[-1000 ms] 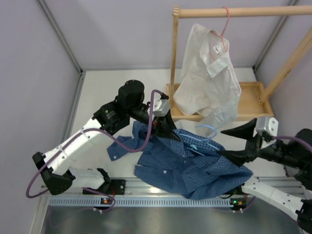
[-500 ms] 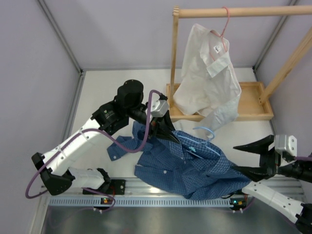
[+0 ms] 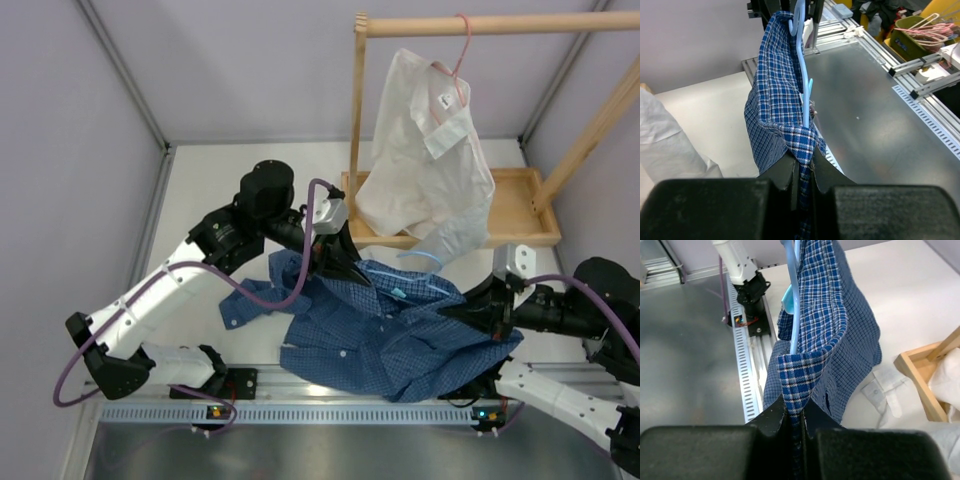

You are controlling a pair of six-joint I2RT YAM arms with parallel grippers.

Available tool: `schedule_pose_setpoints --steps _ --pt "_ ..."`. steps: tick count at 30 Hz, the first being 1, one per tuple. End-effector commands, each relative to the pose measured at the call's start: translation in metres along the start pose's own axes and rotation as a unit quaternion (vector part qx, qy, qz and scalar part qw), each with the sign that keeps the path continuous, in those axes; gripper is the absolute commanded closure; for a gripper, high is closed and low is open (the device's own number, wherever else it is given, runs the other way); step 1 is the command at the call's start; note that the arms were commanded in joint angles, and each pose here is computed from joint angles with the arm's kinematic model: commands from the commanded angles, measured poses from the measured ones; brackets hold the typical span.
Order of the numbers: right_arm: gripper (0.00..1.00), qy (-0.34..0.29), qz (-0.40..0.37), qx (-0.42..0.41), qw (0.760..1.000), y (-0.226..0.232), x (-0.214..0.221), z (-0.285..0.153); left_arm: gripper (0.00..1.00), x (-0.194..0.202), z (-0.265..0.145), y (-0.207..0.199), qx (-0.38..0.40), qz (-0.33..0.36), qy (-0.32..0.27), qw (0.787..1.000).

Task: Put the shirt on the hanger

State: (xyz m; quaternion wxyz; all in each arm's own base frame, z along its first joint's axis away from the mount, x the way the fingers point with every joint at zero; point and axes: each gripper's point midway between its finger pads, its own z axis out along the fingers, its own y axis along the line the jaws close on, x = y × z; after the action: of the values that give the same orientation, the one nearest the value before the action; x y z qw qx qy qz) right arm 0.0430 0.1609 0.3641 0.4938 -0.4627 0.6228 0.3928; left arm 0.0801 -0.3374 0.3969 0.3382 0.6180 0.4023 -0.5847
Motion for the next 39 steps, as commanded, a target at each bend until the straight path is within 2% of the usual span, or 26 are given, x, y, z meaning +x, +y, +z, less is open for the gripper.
schedule_pose_setpoints --steps 1,4,5,6,8,9,10,13,14,16,17,18,20,21,25,27,29,31,32,34,35,37,39 --pt "1.0 -0.063 -0.021 0.048 0.997 -0.014 -0.029 -0.008 1.0 -0.029 -0.004 -0.004 -0.014 0.059 -0.021 0.998" --pt "1.0 -0.084 -0.017 0.079 0.993 -0.019 -0.036 -0.019 1.0 -0.036 -0.008 0.009 -0.06 0.065 -0.02 0.996" --pt "1.0 -0.089 -0.017 0.085 0.992 -0.021 -0.037 -0.022 0.95 -0.038 -0.009 0.012 -0.072 0.066 -0.02 0.995" --pt "1.0 -0.094 -0.015 0.097 0.991 -0.023 -0.039 -0.025 0.81 -0.039 -0.01 0.017 -0.088 0.064 -0.02 0.994" --pt "1.0 -0.11 -0.017 0.109 0.988 -0.024 -0.046 -0.033 0.44 -0.044 -0.016 0.035 -0.144 0.061 -0.02 0.987" --pt "1.0 -0.117 -0.015 0.119 0.986 -0.027 -0.048 -0.036 0.05 -0.046 -0.019 0.041 -0.166 0.056 -0.02 0.984" --pt "1.0 -0.126 -0.017 0.128 0.984 -0.028 -0.052 -0.041 0.02 -0.047 -0.022 0.048 -0.189 0.054 -0.021 0.98" --pt "1.0 -0.141 -0.012 0.176 0.974 -0.041 -0.063 -0.054 0.02 -0.057 -0.044 0.077 -0.299 0.046 -0.026 0.953" --pt "1.0 -0.142 -0.013 0.185 0.972 -0.044 -0.066 -0.056 0.02 -0.06 -0.063 0.095 -0.374 0.04 -0.028 0.926" --pt "1.0 -0.148 -0.016 0.204 0.968 -0.05 -0.074 -0.062 0.02 -0.075 -0.093 0.101 -0.458 0.031 -0.052 0.887" --pt "1.0 -0.149 -0.018 0.207 0.967 -0.051 -0.077 -0.064 0.02 -0.08 -0.112 0.105 -0.507 0.023 -0.063 0.859" --pt "1.0 -0.151 -0.017 0.219 0.964 -0.054 -0.08 -0.067 0.02 -0.087 -0.159 0.108 -0.612 0.0 -0.094 0.785" --pt "1.0 -0.166 -0.011 0.253 0.953 -0.062 -0.094 -0.08 0.02 -0.088 -0.203 0.099 -0.694 -0.013 -0.116 0.71" --pt "1.0 -0.181 -0.005 0.285 0.941 -0.07 -0.105 -0.092 0.02 -0.087 -0.24 0.08 -0.75 -0.016 -0.135 0.648" --pt "1.0 -0.22 0.009 0.352 0.91 -0.086 -0.138 -0.123 0.02 -0.07 -0.296 0.032 -0.821 -0.02 -0.154 0.55" --pt "1.0 -0.241 0.001 0.385 0.891 -0.091 -0.156 -0.144 0.02 -0.055 -0.302 0.02 -0.825 -0.023 -0.141 0.547" --pt "1.0 -0.243 0.006 0.426 0.871 -0.105 -0.167 -0.154 0.02 -0.032 -0.302 0.009 -0.822 -0.03 -0.125 0.554" --pt "1.0 -0.258 0.007 0.425 0.868 -0.106 -0.175 -0.158 0.02 -0.012 -0.299 0.007 -0.817 -0.033 -0.107 0.565" --pt "1.0 -0.28 0.012 0.446 0.85 -0.111 -0.182 -0.167 0.02 0.01 -0.298 0.005 -0.818 -0.035 -0.089 0.567" --pt "1.0 -0.277 0.006 0.465 0.841 -0.12 -0.178 -0.161 0.02 0.036 -0.297 0.005 -0.821 -0.04 -0.07 0.565" --pt "1.0 -0.274 0.003 0.476 0.836 -0.125 -0.176 -0.16 0.02 0.064 -0.295 0.006 -0.823 -0.047 -0.048 0.565" --pt "1.0 -0.25 -0.004 0.464 0.85 -0.132 -0.173 -0.13 0.02 0.09 -0.292 0.009 -0.822 -0.051 -0.029 0.566" --pt "1.0 -0.226 -0.003 0.442 0.868 -0.138 -0.165 -0.095 0.02 0.115 -0.284 0.013 -0.814 -0.061 -0.002 0.577"
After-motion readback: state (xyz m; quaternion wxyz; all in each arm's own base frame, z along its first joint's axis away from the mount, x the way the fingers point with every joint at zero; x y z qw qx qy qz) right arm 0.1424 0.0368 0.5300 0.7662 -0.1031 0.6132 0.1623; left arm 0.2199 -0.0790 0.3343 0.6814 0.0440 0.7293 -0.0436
